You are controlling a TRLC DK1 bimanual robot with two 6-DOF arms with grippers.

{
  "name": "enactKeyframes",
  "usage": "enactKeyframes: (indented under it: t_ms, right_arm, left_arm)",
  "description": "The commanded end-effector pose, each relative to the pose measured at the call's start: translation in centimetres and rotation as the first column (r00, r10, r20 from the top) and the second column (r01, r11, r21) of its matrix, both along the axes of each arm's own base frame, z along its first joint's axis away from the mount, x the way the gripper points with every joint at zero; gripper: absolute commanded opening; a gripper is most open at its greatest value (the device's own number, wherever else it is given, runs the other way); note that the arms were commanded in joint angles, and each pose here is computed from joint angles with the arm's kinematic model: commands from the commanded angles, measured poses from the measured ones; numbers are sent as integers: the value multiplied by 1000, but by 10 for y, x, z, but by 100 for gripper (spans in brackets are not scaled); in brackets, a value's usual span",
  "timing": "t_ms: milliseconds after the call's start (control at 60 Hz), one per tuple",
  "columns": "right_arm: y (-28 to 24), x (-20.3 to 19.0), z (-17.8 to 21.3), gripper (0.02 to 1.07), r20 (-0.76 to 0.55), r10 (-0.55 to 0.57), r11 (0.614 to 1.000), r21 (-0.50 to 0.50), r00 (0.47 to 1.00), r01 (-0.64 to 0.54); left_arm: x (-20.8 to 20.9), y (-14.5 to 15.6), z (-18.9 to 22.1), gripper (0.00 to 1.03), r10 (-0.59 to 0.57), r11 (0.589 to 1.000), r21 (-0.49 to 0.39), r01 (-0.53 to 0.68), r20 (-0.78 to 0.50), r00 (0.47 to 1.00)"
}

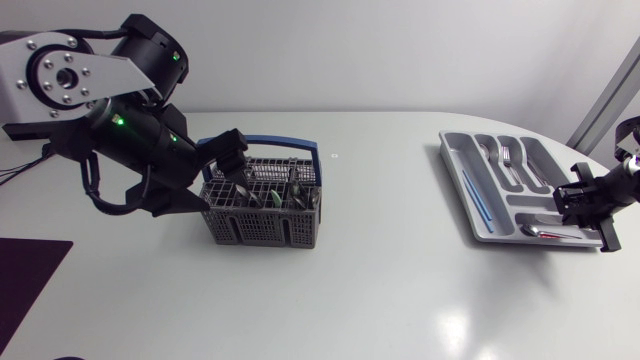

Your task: Unload the cutlery basket into the drawer organizer.

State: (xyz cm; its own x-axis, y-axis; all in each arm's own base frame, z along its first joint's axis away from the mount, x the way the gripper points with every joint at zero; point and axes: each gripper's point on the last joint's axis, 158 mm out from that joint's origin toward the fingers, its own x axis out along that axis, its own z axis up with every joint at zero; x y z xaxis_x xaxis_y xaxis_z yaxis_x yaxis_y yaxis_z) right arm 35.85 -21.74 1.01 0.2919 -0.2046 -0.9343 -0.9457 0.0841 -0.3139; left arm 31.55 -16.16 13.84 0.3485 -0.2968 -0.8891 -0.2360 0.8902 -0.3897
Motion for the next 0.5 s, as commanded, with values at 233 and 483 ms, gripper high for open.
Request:
enactKeyframes:
  t_ms: [233, 483]
  right_arm:
    - [-10, -2, -14, 88, 11, -5, 999, -48, 1000, 5]
    - [18, -7, 19, 97, 81, -7, 1000, -5, 997, 8]
  left_arm:
    - [3, -6, 1, 91, 45, 999, -7, -45, -16, 999]
    - [7, 9, -4, 91, 82, 997, 8, -81, -22, 996]
